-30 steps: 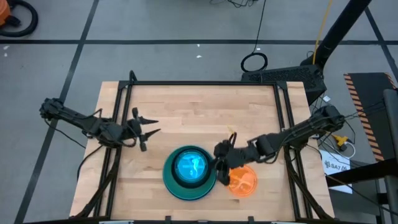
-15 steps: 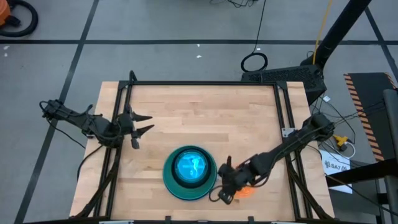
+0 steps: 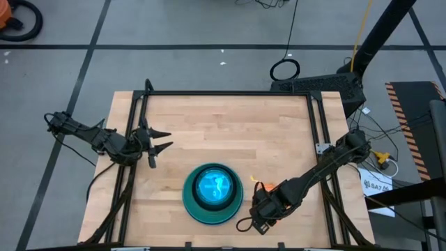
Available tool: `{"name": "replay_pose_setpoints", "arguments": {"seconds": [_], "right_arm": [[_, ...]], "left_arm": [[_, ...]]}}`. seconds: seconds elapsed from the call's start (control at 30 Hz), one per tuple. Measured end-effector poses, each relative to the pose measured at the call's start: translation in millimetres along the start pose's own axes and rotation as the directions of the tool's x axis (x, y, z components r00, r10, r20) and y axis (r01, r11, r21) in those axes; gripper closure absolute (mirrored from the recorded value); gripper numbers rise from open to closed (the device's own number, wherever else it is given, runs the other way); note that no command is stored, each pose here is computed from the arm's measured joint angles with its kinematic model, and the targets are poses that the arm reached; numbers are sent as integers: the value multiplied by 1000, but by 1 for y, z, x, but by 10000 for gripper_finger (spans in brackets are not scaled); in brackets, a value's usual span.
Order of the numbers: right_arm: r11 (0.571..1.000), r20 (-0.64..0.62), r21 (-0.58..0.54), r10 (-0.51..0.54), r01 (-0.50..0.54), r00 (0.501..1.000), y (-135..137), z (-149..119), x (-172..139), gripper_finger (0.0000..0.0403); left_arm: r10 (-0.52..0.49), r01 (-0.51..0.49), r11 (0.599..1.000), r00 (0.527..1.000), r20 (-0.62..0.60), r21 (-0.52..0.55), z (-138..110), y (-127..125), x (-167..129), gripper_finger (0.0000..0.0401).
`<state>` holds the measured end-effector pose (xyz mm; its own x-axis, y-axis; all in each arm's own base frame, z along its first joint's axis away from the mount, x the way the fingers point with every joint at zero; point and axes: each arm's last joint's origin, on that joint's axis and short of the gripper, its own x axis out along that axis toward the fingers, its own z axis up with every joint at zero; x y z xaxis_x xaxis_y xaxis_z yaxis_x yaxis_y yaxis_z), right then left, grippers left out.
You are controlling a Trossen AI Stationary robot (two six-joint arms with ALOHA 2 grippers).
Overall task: Stack plastic plates
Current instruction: Stack the light orange plate on top of the light blue plate
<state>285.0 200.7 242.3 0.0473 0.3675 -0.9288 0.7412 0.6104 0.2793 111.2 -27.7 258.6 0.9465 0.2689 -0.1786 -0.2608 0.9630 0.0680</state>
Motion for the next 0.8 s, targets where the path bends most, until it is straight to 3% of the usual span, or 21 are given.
{"name": "replay_pose_setpoints", "arguments": {"seconds": [0.13,0.33,0.47,0.6,0.67,0.8], "right_arm": [[995,144,-26,-92,97,985,-1,-1,-18,349],[968,216,-24,-239,250,947,-14,3,-10,349],[943,234,-217,-200,252,951,-2,5,11,349],[869,232,-430,-156,245,960,10,5,36,349],[837,232,-486,-153,251,961,12,5,46,348],[813,233,-515,-173,272,957,13,5,59,336]], "left_arm": [[0,0,1000,1000,1,3,0,0,0,231],[0,0,1000,1000,1,0,0,0,0,231],[0,0,1000,1000,-2,-9,0,0,0,231],[0,0,1000,1000,-6,-22,0,0,0,231],[0,-1,999,1000,-6,-36,0,0,0,231],[0,-1,998,1000,-13,-55,-1,0,0,231]]}}
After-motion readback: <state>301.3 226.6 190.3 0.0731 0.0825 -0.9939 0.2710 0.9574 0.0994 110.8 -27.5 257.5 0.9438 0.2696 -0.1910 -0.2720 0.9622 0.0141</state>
